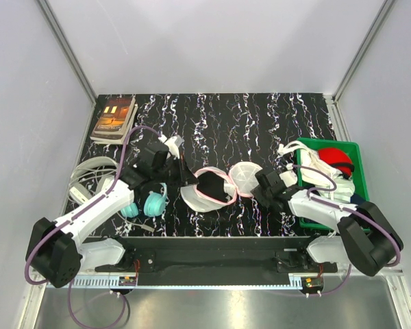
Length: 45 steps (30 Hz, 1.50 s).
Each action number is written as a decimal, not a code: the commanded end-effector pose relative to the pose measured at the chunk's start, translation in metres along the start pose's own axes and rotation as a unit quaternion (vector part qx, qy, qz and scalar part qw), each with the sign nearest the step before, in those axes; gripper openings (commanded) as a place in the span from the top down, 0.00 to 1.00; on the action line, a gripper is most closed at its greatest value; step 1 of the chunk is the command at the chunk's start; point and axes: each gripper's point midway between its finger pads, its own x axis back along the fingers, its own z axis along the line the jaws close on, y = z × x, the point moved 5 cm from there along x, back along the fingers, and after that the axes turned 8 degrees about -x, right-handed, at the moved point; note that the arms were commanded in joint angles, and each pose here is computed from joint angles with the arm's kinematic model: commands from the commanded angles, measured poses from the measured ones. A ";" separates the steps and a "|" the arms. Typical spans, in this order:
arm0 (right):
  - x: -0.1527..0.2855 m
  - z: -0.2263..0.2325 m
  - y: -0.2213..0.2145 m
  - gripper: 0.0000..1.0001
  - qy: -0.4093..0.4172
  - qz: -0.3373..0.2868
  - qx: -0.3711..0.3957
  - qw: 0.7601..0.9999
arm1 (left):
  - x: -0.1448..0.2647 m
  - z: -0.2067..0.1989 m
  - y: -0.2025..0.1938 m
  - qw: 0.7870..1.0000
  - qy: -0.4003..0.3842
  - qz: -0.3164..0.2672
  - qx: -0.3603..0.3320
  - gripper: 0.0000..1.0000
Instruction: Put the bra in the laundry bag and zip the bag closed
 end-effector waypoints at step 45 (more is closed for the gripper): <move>0.160 0.116 0.052 1.00 0.171 0.014 0.021 0.985 | -0.115 0.055 -0.027 0.978 0.171 0.109 -0.057 1.00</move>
